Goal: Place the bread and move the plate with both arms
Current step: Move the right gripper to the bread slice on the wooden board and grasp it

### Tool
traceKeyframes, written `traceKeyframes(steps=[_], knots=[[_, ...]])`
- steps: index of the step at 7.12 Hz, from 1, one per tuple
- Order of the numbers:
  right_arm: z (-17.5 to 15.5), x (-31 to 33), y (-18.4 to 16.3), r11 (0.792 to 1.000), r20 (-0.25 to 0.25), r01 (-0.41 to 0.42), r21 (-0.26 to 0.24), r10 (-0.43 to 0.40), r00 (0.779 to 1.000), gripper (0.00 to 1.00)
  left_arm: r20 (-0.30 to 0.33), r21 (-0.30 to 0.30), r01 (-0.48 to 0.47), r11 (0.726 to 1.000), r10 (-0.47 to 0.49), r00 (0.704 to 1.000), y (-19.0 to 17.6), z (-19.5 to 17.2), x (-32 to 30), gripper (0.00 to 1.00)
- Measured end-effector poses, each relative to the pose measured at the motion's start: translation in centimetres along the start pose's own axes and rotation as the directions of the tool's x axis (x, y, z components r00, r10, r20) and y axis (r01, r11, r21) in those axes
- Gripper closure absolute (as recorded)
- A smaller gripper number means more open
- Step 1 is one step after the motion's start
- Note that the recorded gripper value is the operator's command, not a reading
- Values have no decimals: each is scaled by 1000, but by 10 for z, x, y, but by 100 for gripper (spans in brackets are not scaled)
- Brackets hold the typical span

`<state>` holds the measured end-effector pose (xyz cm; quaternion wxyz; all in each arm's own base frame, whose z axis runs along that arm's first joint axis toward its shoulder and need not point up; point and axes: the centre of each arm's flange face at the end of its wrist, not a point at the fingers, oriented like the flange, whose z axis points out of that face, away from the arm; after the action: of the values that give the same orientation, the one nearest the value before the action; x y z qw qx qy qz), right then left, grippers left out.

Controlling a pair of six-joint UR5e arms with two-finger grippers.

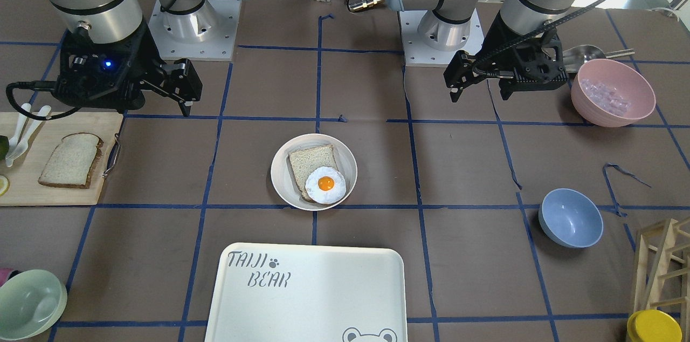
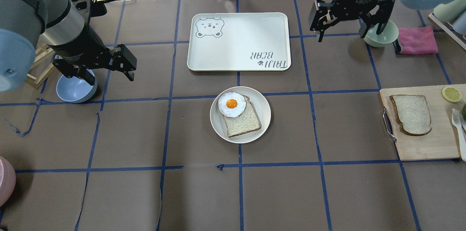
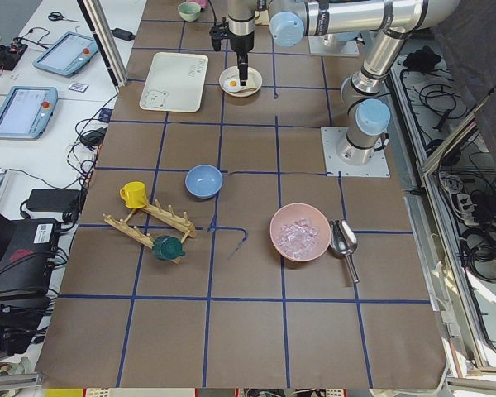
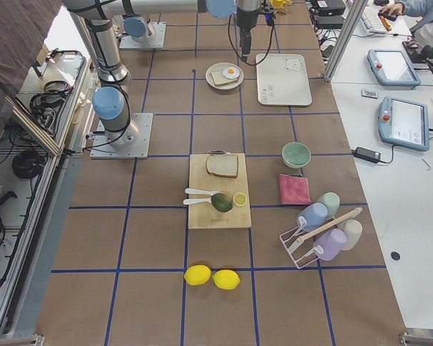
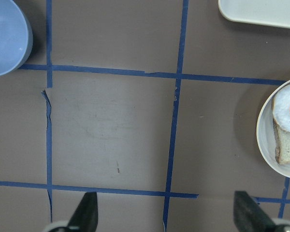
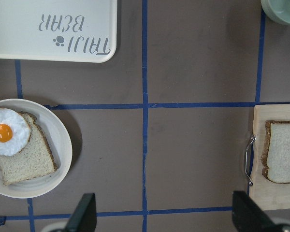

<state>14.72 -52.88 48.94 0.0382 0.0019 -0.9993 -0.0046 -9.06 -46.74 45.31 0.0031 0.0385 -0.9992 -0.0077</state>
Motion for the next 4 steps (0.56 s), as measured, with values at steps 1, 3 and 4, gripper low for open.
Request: traceKeyframes(steps=[1, 3, 4], knots=[[3, 1, 1, 1000, -6, -4, -6, 4, 1000, 0, 0, 0, 2, 1000, -2, 1000, 0, 0, -1, 0], [25, 16, -4, 999, -8, -11, -48, 10, 1000, 0, 1, 0, 4, 1000, -4, 1000, 0, 0, -2, 0], [56, 47, -7, 994, -13, -43, -100, 42, 999, 0, 1, 0, 4, 1000, -4, 1000, 0, 0, -2, 0]])
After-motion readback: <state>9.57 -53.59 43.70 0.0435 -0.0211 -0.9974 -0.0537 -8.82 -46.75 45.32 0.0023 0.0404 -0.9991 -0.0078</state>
